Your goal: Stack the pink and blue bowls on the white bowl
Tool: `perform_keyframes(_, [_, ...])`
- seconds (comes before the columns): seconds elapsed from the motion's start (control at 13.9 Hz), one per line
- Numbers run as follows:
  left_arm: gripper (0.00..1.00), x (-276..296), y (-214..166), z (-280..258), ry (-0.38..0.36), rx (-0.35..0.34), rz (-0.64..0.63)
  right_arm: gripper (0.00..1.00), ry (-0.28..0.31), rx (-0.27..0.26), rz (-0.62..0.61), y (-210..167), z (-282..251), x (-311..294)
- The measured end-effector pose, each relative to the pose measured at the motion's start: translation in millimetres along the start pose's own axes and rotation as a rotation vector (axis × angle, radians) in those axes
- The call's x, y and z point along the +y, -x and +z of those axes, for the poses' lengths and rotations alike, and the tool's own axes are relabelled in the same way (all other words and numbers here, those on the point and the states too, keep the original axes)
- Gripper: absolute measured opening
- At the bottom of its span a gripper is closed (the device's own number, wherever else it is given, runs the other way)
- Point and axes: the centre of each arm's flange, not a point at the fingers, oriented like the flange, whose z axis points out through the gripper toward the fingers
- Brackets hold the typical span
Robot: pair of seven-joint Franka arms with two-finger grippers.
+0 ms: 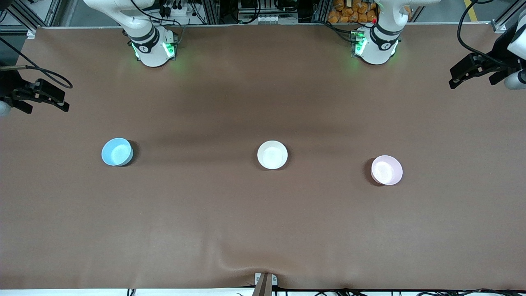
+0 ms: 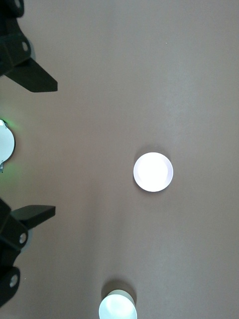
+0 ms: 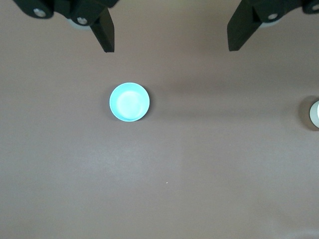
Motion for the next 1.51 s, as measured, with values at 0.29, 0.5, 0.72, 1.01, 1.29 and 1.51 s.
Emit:
perform_keyframes(0.29, [1.0,-3,-1,0,0.0,0.0,-0.007,1.0,0.0,0.0,0.0,0,0,0])
perform_keyframes(0.5, [1.0,-7,-1,0,0.0,0.0,-0.013,1.0,0.0,-0.001,0.0,0,0,0])
perform_keyframes(0.72, [1.0,-12,-2,0,0.001,-0.001,-0.016,1.0,0.0,-0.002,0.0,0,1,0])
perform_keyframes(1.01, [1.0,-13,-3,2,0.001,-0.004,-0.005,1.0,0.0,-0.003,0.0,0,1,0])
perform_keyframes(1.29, [1.0,-14,-5,6,-0.001,-0.014,-0.003,1.0,0.0,-0.003,0.0,-1,1,0])
perform_keyframes(1.51, [1.0,-18,-6,12,-0.002,-0.027,-0.011,1.0,0.0,-0.003,0.0,-1,1,0])
